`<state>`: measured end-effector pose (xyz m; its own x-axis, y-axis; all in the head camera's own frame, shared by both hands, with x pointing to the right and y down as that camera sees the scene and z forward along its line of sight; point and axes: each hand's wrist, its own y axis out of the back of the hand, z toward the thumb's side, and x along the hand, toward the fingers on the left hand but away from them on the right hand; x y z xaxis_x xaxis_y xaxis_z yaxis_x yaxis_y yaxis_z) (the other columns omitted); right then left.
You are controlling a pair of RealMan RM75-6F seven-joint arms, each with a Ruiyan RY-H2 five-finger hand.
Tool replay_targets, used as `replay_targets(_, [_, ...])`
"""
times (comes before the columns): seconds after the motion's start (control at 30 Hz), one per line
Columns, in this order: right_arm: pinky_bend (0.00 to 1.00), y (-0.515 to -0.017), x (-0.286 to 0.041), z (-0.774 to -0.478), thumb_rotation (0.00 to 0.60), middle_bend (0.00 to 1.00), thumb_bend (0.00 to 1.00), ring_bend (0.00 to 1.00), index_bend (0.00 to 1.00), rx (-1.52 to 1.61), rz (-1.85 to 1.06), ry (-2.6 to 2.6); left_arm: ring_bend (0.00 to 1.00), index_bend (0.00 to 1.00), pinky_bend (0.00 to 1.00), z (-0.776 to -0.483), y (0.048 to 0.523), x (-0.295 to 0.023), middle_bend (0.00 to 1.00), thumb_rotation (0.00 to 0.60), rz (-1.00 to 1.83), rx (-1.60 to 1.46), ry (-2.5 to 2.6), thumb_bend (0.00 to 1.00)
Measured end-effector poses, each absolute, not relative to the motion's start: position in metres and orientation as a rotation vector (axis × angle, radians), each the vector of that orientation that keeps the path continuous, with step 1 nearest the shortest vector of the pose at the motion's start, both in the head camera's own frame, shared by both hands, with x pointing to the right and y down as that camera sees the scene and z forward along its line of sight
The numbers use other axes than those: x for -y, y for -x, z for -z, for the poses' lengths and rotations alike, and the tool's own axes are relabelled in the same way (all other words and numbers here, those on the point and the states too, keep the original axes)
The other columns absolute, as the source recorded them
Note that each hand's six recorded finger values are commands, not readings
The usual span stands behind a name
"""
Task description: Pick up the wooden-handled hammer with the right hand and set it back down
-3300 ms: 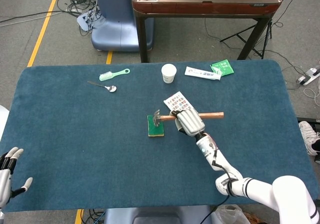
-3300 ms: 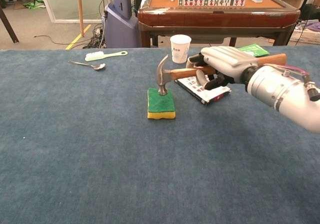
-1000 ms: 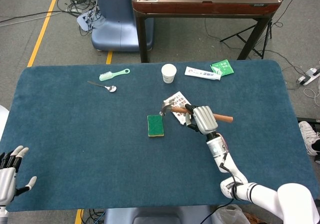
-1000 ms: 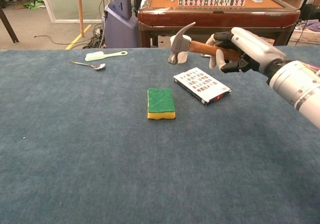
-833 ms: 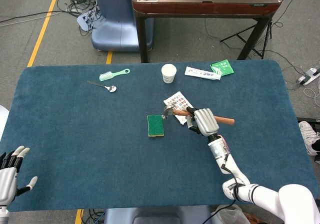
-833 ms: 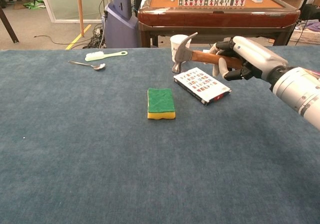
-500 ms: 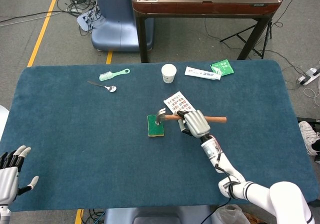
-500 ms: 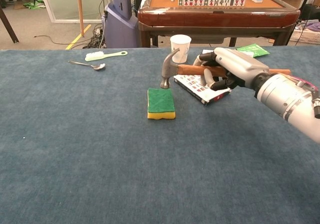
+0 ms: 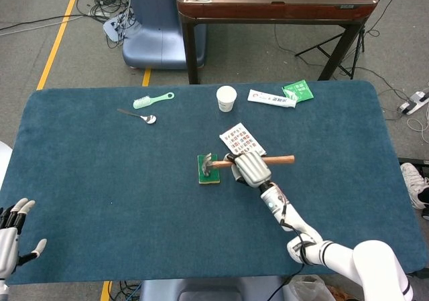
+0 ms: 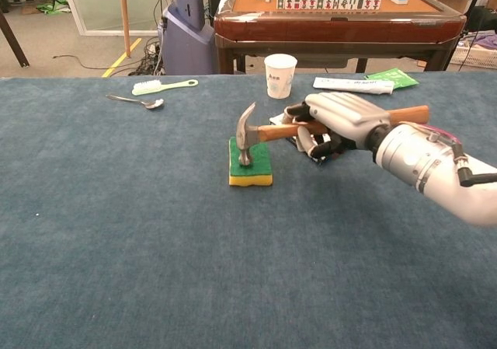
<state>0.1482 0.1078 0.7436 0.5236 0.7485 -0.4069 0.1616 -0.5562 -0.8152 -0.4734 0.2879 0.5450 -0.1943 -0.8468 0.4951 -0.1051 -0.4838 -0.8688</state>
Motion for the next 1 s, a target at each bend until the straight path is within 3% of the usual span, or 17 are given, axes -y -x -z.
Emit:
replay_targets(0.23, [0.97,-0.176,-0.086,-0.704,0.600,0.89,0.75,0.83,0.74,1.006,-0.888,2.036,0.07,0.14,0.01,-0.545,0.470,-0.285,0.09,0.600,1.721,-1.119,1.520,0.22])
replay_targets(0.37, [0.97,-0.197,-0.085,-0.697,0.600,0.89,0.75,0.82,0.74,1.042,-0.895,2.000,0.07,0.14,0.01,-0.547,0.467,-0.284,0.09,0.600,1.713,-1.113,1.529,0.22])
replay_targets(0.77, [0.96,-0.208,-0.110,-0.722,0.600,0.84,0.75,0.78,0.74,0.922,-0.994,2.009,0.07,0.14,0.01,-0.550,0.464,-0.282,0.09,0.600,1.716,-1.102,1.537,0.22])
replay_targets(1.0, [0.85,-0.211,-0.124,-0.744,0.600,0.77,0.73,0.70,0.73,0.875,-1.080,2.057,0.07,0.14,0.01,-0.549,0.464,-0.283,0.09,0.600,1.724,-1.100,1.535,0.22])
